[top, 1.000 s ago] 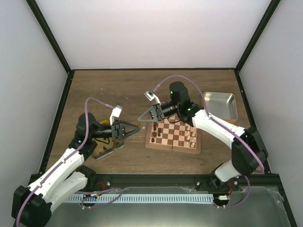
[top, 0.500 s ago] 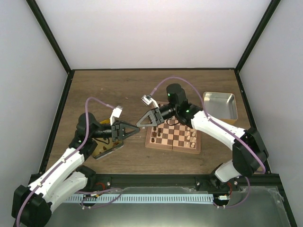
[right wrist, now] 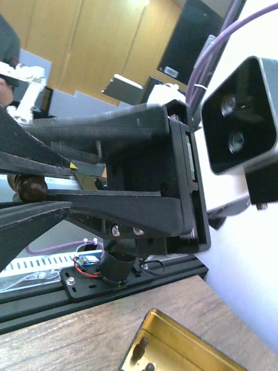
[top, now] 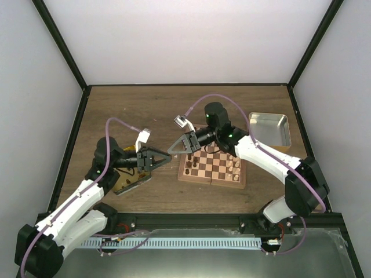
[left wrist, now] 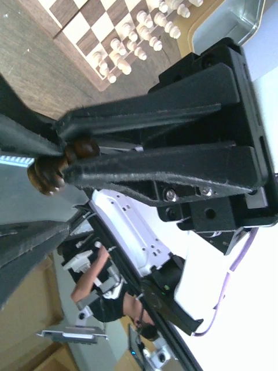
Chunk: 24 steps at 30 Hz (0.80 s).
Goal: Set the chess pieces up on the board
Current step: Place the chess piece on the chessboard.
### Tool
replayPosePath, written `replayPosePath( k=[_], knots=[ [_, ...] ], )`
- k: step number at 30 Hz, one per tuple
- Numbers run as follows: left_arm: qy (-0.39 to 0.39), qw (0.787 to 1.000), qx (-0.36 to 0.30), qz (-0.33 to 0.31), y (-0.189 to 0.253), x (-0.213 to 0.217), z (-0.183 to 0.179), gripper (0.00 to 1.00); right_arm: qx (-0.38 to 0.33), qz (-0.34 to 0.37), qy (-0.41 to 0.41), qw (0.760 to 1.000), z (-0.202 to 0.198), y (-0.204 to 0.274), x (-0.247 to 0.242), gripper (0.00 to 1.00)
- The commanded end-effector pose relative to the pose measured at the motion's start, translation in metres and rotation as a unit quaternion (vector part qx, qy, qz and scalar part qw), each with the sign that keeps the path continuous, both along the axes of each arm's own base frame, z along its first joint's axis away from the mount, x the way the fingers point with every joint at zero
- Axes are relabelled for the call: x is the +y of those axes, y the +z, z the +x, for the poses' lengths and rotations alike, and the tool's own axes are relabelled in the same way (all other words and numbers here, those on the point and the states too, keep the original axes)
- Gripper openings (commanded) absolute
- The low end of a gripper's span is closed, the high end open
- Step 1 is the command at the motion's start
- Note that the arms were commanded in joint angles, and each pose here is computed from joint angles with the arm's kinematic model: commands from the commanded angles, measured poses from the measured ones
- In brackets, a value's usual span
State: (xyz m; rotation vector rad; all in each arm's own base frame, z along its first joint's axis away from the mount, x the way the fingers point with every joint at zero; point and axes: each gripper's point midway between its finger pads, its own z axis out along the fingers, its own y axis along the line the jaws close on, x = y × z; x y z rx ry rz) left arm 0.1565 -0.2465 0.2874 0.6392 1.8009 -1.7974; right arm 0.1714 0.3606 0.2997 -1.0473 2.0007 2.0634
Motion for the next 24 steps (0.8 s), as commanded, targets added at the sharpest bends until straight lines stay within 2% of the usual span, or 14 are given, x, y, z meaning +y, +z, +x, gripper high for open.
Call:
replayPosePath(
  k=[1,3,6,7,8,10,13,14,17,18,20,24],
  knots=[
    [0.007,1.0,0.017,0.018,-0.006,-0.003,0.008,0.45,-0.051,0.032,-0.027,0.998,0.001,0.031,-0.002,0.01],
    [0.03,0.999,0.021,0.033,-0.013,-0.003,0.017,0.6,-0.06,0.02,-0.066,0.996,0.014,0.025,-0.005,0.01],
    [0.068,0.995,0.034,0.066,-0.024,0.0,0.032,0.71,-0.099,-0.036,-0.164,0.981,0.048,0.002,-0.012,0.01],
    [0.087,0.993,0.03,0.08,-0.028,0.002,0.038,0.73,-0.12,-0.064,-0.207,0.969,0.063,-0.01,-0.017,0.01],
    [0.107,0.989,0.03,0.095,-0.032,0.005,0.045,0.77,-0.151,-0.103,-0.271,0.945,0.085,-0.023,-0.026,0.01],
    [0.151,0.98,0.033,0.126,-0.04,0.012,0.059,0.8,-0.192,-0.168,-0.349,0.902,0.113,-0.051,-0.047,0.01],
    [0.25,0.951,0.037,0.18,-0.051,0.034,0.088,0.82,-0.253,-0.239,-0.445,0.825,0.145,-0.081,-0.084,0.01],
    [0.288,0.935,0.044,0.204,-0.057,0.046,0.097,0.81,-0.271,-0.251,-0.468,0.803,0.152,-0.085,-0.095,0.01],
    [0.422,0.865,0.056,0.265,-0.065,0.092,0.122,0.77,-0.319,-0.252,-0.516,0.754,0.16,-0.093,-0.119,0.01],
    [0.45,0.847,0.054,0.278,-0.066,0.103,0.126,0.76,-0.328,-0.256,-0.525,0.743,0.163,-0.099,-0.124,0.01],
    [0.478,0.829,0.047,0.284,-0.062,0.114,0.129,0.76,-0.335,-0.27,-0.535,0.727,0.169,-0.111,-0.129,0.01],
    [0.5,0.82,0.036,0.276,-0.054,0.122,0.13,0.76,-0.328,-0.294,-0.543,0.715,0.179,-0.137,-0.13,0.01]
  ],
)
